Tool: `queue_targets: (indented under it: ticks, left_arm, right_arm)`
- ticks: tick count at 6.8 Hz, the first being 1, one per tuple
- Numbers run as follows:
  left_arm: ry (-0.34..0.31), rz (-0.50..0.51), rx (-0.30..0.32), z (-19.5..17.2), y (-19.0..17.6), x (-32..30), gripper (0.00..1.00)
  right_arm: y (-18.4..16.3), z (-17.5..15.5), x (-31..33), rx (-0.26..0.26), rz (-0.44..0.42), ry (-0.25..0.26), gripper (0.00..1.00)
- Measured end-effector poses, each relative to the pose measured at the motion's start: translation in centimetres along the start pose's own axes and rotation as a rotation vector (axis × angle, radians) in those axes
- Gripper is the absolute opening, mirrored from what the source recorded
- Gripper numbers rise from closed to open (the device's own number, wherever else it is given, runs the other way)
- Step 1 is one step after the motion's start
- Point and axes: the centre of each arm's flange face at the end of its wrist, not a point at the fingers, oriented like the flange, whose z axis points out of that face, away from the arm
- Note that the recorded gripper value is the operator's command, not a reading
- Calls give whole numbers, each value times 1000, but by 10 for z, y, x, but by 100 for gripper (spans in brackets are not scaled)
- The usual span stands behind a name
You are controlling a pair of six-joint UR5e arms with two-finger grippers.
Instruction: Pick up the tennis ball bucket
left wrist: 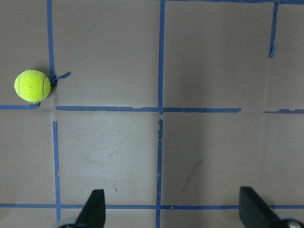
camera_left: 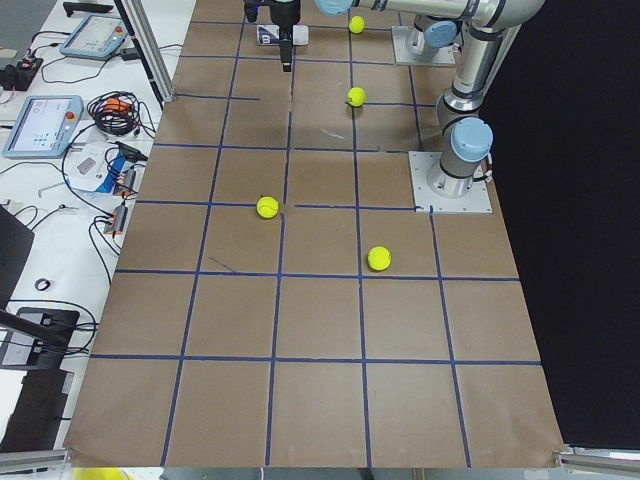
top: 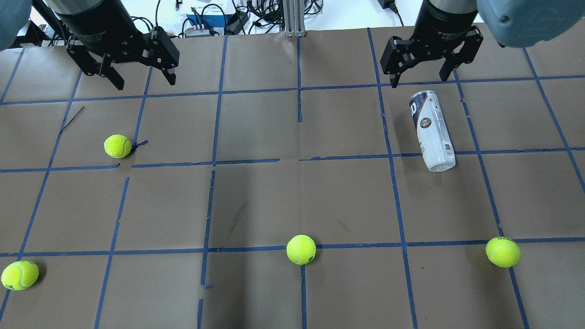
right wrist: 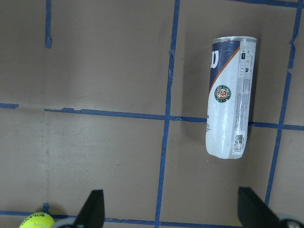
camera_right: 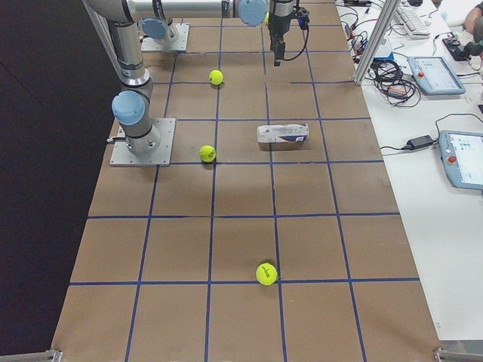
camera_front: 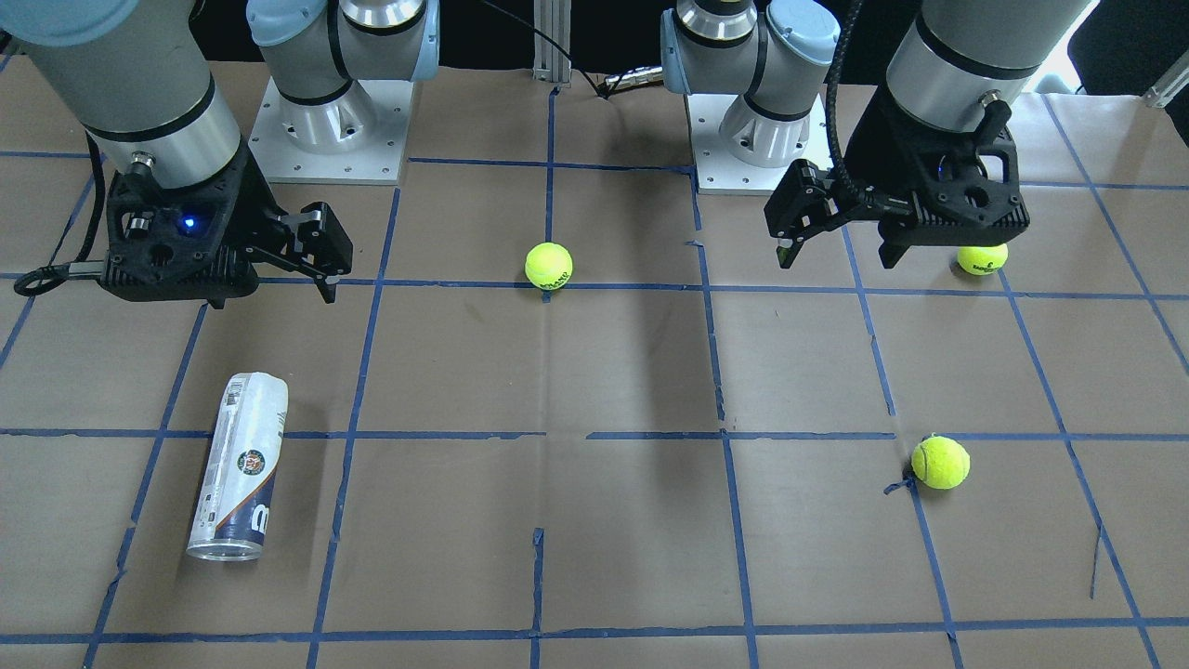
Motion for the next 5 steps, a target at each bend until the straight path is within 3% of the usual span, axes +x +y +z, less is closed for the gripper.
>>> queue_targets:
  ticks: [5]
  left_arm:
    - [-1,1,7,-2,0,-1,100]
  right_arm:
    - [-3,8,-1,-8,-4,-4,100]
